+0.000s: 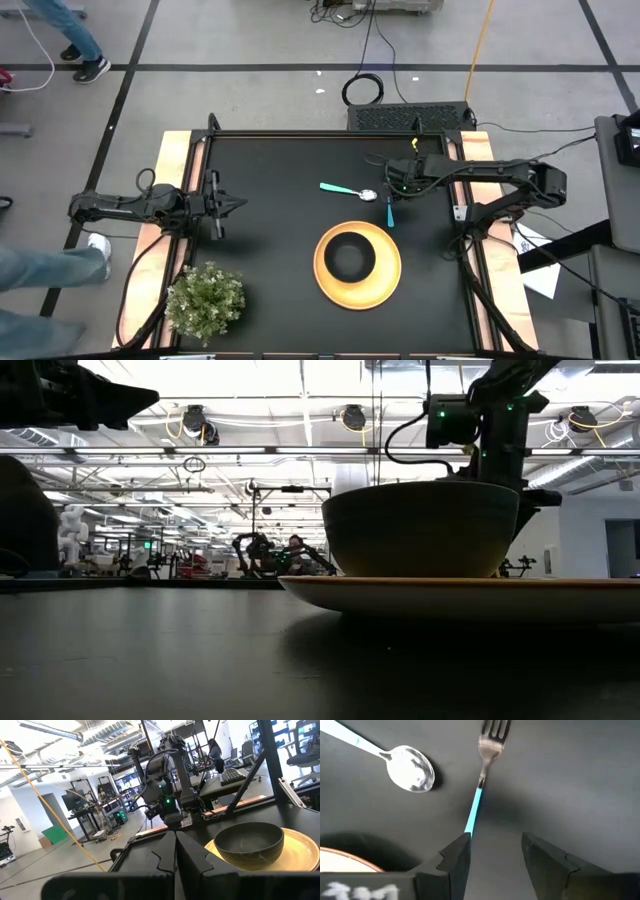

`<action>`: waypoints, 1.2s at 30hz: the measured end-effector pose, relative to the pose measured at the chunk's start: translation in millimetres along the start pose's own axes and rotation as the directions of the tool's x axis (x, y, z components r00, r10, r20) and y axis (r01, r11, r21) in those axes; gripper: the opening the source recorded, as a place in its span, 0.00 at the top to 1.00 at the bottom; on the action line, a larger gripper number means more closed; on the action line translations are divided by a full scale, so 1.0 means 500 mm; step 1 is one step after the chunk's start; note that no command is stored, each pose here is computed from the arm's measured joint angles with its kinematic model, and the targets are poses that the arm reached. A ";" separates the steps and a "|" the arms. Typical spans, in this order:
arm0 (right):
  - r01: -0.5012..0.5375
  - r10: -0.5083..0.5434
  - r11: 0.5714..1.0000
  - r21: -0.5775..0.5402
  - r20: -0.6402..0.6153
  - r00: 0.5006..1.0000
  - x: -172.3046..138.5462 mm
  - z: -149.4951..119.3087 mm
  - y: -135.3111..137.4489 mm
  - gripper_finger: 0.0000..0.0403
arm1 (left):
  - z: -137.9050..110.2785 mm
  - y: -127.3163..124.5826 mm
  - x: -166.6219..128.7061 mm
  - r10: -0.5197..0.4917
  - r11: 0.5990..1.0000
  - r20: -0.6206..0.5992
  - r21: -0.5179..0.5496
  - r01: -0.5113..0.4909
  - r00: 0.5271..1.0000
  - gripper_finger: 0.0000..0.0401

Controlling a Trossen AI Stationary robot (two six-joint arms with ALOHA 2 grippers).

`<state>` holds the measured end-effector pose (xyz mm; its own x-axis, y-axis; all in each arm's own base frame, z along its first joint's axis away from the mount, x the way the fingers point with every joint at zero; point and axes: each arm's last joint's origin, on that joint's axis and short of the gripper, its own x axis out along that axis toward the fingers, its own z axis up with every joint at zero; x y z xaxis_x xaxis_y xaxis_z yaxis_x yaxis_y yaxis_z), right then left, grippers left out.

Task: Set table place
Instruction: Put the blue fork to the right of the black bowl on the yellow plate

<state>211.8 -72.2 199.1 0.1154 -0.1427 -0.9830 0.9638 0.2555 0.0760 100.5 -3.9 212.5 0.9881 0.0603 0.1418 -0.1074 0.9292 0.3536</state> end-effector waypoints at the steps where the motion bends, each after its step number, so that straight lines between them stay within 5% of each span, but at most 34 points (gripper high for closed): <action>1: -0.004 0.004 1.000 0.004 0.001 1.000 0.003 -0.001 0.002 0.58 | 0.000 0.000 0.000 0.000 1.000 0.000 0.000 0.000 1.000 0.95; 16: -0.060 0.060 0.991 0.116 -0.001 0.998 0.047 -0.024 0.000 0.58 | 0.000 0.000 0.000 -0.001 1.000 0.000 0.000 0.001 1.000 0.95; 36: -0.048 0.054 0.996 0.079 -0.072 0.996 0.109 -0.042 0.030 0.58 | 0.000 0.000 0.000 -0.005 1.000 0.003 -0.002 0.005 1.000 0.95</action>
<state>227.3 -56.0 143.1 0.1493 -0.0593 -0.9870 0.9732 0.1853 0.1360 100.5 -4.0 212.5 0.9883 0.0542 0.1424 -0.1018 0.9304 0.3522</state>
